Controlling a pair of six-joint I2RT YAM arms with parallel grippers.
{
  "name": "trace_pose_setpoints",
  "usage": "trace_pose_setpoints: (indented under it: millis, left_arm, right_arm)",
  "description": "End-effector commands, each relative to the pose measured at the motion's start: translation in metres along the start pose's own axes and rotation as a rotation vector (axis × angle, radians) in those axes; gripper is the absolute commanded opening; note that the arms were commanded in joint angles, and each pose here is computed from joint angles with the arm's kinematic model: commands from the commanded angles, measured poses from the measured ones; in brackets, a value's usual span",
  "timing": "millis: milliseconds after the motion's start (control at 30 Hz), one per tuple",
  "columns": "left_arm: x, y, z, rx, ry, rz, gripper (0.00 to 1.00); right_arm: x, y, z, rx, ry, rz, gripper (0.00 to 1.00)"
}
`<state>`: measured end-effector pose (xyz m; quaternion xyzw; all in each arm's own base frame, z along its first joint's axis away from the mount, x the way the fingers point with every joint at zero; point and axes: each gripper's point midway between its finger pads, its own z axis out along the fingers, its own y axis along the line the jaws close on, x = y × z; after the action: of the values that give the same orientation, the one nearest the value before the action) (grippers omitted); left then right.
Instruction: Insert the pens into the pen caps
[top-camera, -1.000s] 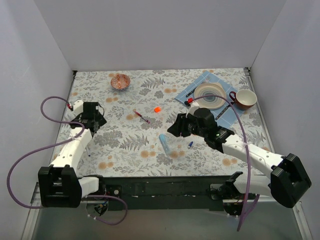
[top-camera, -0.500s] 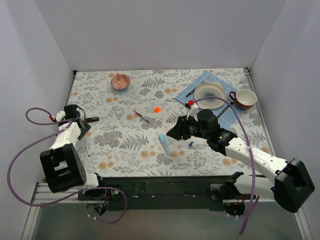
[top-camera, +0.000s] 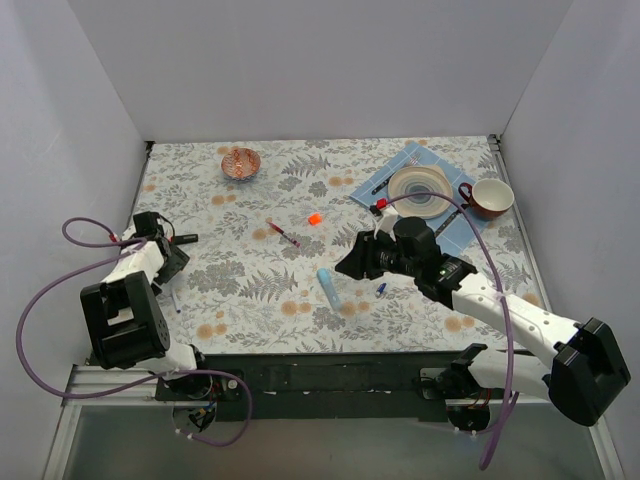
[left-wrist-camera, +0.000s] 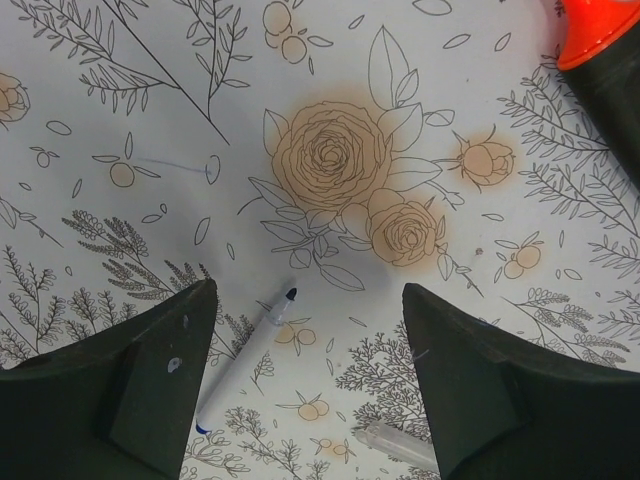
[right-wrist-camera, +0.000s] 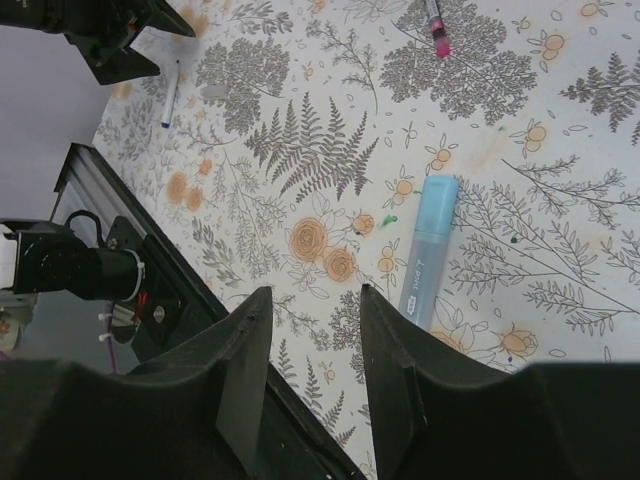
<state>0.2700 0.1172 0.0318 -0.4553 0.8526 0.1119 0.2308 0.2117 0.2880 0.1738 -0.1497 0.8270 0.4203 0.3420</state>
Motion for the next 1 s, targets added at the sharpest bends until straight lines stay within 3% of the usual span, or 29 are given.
trace_pose_setpoints:
  millis: [0,167,300,967]
  left_arm:
    - [-0.005,-0.002,-0.003,0.004,-0.009,-0.04,0.73]
    - [0.004,-0.014,0.004,0.047,0.041,-0.064,0.72]
    - [0.019,-0.014,0.014,0.026,0.119,-0.047,0.63]
    - [0.021,0.006,-0.004,-0.025,0.084,-0.096,0.51]
  right_arm:
    - [-0.026,0.007,-0.011,0.034,-0.06,-0.033,0.47]
    - [-0.029,0.009,-0.014,0.058,-0.057,-0.007,0.46]
    - [-0.029,0.01,-0.011,0.075,-0.041,0.012,0.45]
    - [-0.037,0.027,-0.021,0.037,-0.084,-0.002,0.44]
